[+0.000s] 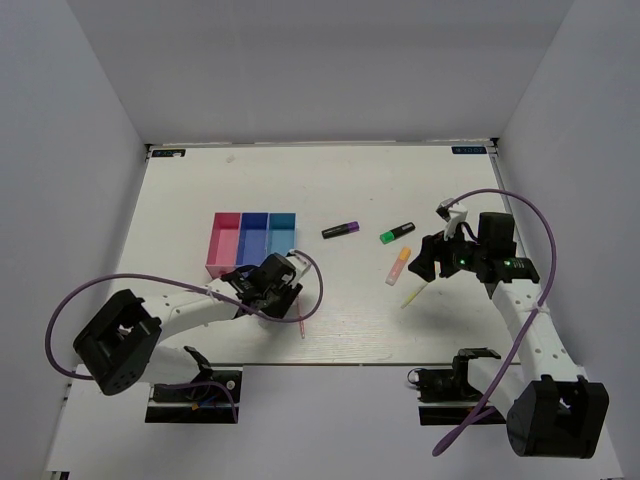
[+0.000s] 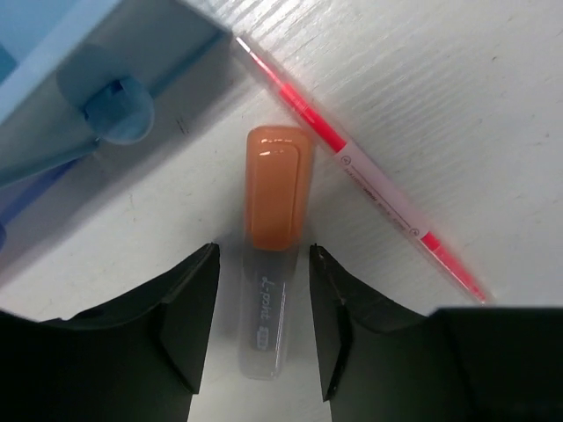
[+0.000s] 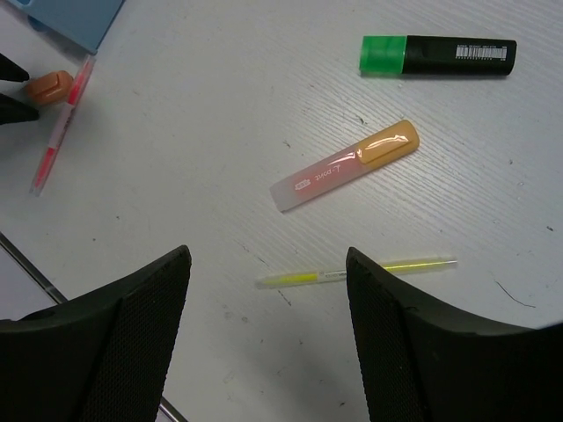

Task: Sort the stationery into containers
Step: Grab a piece of stationery with the left arm, then place the stationery into the container

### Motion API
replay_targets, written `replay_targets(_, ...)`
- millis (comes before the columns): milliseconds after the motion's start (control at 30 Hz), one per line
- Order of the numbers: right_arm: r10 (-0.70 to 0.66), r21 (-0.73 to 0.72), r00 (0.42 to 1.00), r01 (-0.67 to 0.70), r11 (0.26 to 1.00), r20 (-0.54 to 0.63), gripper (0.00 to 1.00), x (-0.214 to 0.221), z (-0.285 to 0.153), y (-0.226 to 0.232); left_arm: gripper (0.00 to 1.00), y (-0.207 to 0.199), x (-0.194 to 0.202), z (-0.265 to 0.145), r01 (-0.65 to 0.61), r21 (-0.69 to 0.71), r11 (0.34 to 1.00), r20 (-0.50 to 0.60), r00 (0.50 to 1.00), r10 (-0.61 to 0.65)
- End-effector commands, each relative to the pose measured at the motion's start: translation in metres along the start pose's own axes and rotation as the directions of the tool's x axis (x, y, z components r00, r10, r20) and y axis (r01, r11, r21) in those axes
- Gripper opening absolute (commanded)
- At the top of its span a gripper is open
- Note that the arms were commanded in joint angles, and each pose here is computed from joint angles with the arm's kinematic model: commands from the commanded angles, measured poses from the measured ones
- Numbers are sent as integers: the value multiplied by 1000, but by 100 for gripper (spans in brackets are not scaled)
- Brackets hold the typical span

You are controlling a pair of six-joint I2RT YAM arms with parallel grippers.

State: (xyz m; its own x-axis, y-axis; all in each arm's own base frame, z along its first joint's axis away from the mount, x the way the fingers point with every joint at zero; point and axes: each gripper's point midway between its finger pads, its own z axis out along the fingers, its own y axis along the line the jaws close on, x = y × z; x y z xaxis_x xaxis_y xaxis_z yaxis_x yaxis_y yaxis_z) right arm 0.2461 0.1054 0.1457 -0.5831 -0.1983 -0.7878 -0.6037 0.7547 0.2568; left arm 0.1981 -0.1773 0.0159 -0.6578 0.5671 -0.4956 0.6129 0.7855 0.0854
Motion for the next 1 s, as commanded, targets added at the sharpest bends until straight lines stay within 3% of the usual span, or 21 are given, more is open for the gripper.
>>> replay_targets(0,-17,-17,1000,17,1000,20,74,-5,-5,6,54,-3,5,8,24,32,999,12,1000,-25)
replay_targets(300,-23,-15,999,24,1000,34,74,-10,-8,8,15,-13,22,5,81,89,993,4,997,-82)
replay_targets(533,-20,-24,999,21,1000,37,74,-9,-8,10,4,-32,-9,-35,68,160,985,112,990,-86)
replay_targets(633,-24,-28,999,25,999,42,74,-10,-8,11,3,-27,-50,-79,82,167,983,241,963,-121)
replay_targets(700,-18,-27,999,19,999,36,74,-9,-7,10,0,-7,-63,-89,130,89,987,289,945,-151)
replay_targets(733,-20,-31,999,21,999,37,67,-9,-7,11,0,15,-78,-105,194,20,981,345,919,-189)
replay_targets(767,-21,-32,999,23,999,38,67,-9,-7,12,0,15,-80,-108,196,20,980,347,918,-191)
replay_targets(867,-19,-32,999,20,999,35,37,-8,-7,11,0,69,-93,-122,321,-134,937,406,881,-244)
replay_targets(900,-21,-32,999,22,999,38,22,-9,-7,11,0,78,-97,-124,348,-154,925,418,871,-259)
replay_targets(967,-21,-30,999,22,999,39,14,-9,-8,11,0,114,-101,-125,439,-205,875,423,846,-325)
